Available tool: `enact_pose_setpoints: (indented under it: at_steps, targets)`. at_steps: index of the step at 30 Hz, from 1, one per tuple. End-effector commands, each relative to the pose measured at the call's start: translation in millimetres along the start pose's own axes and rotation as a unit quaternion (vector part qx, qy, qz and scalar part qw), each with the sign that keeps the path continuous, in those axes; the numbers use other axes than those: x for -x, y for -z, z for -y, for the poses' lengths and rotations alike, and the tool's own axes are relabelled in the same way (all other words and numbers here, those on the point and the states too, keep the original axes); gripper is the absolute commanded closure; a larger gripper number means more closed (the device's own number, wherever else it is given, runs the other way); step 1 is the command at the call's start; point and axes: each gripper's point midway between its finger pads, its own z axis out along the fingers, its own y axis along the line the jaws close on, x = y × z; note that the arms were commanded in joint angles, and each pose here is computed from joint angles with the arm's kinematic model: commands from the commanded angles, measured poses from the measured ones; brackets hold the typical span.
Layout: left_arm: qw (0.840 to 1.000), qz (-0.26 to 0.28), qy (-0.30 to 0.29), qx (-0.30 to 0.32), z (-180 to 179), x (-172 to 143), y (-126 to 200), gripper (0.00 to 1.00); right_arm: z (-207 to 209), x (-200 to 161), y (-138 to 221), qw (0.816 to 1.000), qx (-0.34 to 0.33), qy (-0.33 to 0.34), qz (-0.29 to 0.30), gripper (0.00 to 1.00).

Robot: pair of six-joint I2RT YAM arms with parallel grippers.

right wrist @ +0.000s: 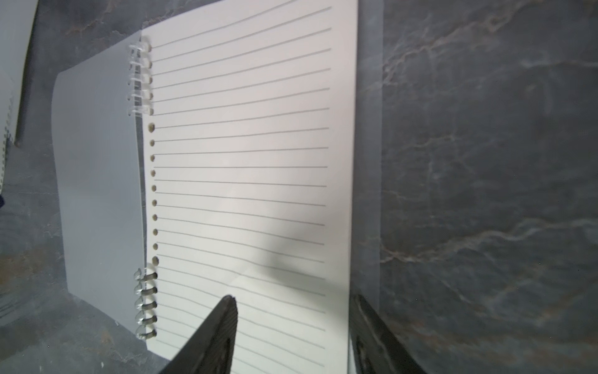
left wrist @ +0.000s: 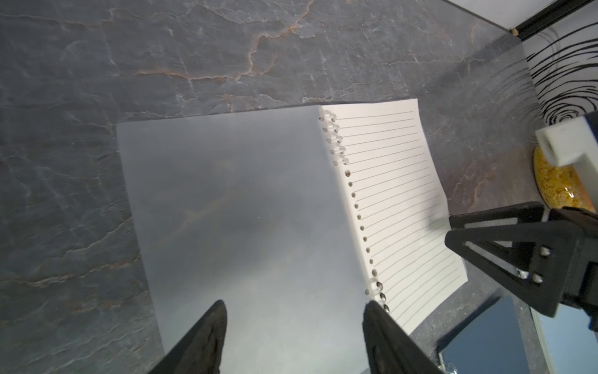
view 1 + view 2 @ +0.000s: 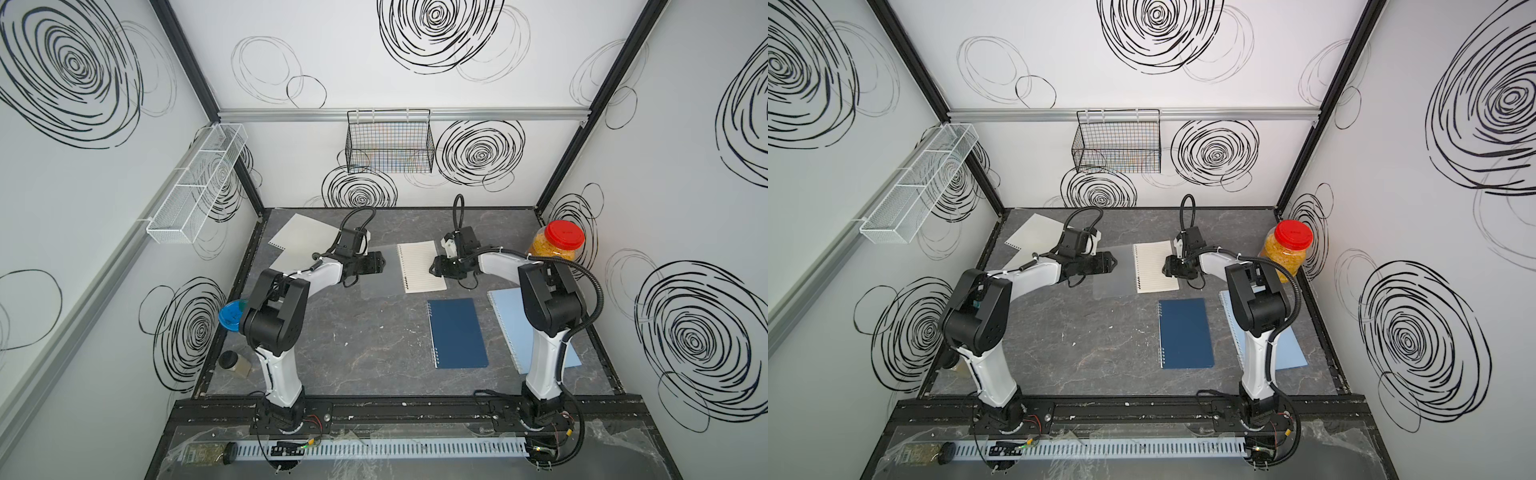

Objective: Tear off pages from different notebooks
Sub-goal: Adjust the notebook at the center of the board.

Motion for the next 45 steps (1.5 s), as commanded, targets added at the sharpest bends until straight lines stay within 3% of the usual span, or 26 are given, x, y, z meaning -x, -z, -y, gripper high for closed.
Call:
enact_pose_setpoints:
  at_steps: [1,11,18,30,39,45]
  targets:
    - [0.999,-0.009,-0.033,-0.004,10.1,3.1,-6.1,0.29,-17.7,-22.1,3.8,0.999,0.028,-0.007,-0.019,0.42]
    - [0.993,-0.056,-0.102,-0.01,52.1,-15.0,-33.2,0.27,-87.4,-49.2,14.1,0.988,0.153,-0.012,-0.004,0.42]
    - [0.98,-0.083,-0.178,-0.007,88.3,-31.8,-48.8,0.23,-52.5,-21.2,44.7,0.99,0.125,-0.037,0.052,0.41]
    - [0.942,-0.124,-0.298,0.089,106.7,-54.5,-72.4,0.18,-13.5,-10.5,73.4,0.99,0.083,-0.057,0.094,0.41]
    - [0.931,-0.139,-0.324,0.094,122.4,-64.7,-88.0,0.19,1.5,-16.6,78.4,0.99,0.073,-0.071,0.102,0.41]
    - [0.929,-0.156,-0.321,0.098,116.4,-71.4,-98.1,0.25,6.3,-19.0,79.5,0.989,0.072,-0.075,0.102,0.41]
